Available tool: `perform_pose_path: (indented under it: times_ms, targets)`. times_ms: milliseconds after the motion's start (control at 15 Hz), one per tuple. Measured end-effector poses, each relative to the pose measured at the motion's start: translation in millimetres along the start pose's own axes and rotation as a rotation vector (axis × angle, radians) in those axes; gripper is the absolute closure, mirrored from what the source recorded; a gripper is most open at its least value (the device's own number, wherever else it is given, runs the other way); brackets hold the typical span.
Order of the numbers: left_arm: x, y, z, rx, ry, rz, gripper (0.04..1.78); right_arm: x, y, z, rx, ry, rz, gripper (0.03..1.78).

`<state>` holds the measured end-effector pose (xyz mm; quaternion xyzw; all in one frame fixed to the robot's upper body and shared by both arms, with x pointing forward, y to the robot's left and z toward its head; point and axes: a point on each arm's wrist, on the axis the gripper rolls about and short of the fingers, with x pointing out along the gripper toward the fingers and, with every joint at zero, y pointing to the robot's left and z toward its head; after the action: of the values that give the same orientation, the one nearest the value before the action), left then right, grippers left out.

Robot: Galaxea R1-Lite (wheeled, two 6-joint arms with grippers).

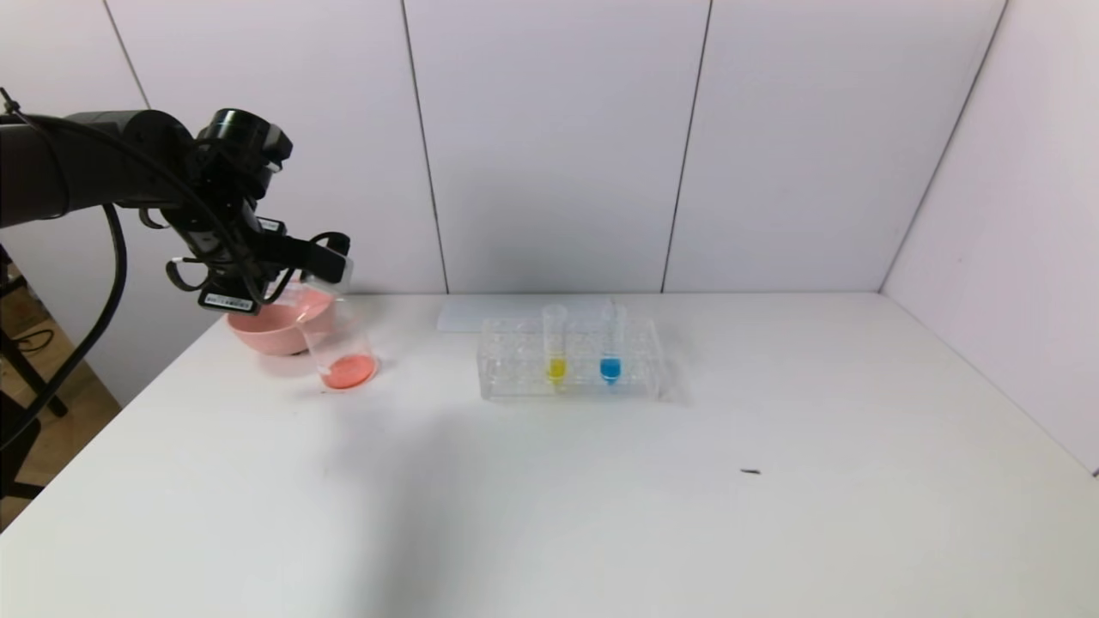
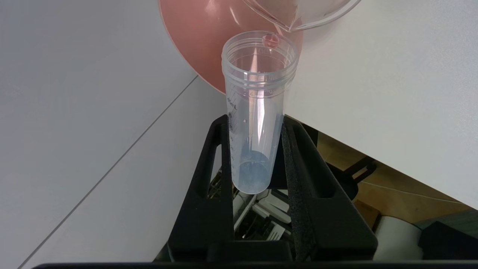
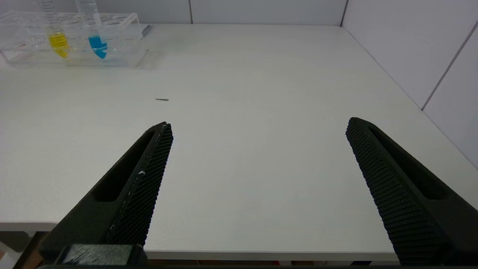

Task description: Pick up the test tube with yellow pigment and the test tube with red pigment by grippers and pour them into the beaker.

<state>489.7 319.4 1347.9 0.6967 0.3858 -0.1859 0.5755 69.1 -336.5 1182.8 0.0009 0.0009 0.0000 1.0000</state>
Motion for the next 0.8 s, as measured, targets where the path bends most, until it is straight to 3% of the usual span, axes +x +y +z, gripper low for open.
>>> perform_pose_path:
  times_ms: [800]
  targets:
    - [-2.7, 0.1, 0.2, -0.011, -0.020, 0.002, 1.38, 0.0, 0.0, 0.0, 0.000, 0.000, 0.000, 0.11]
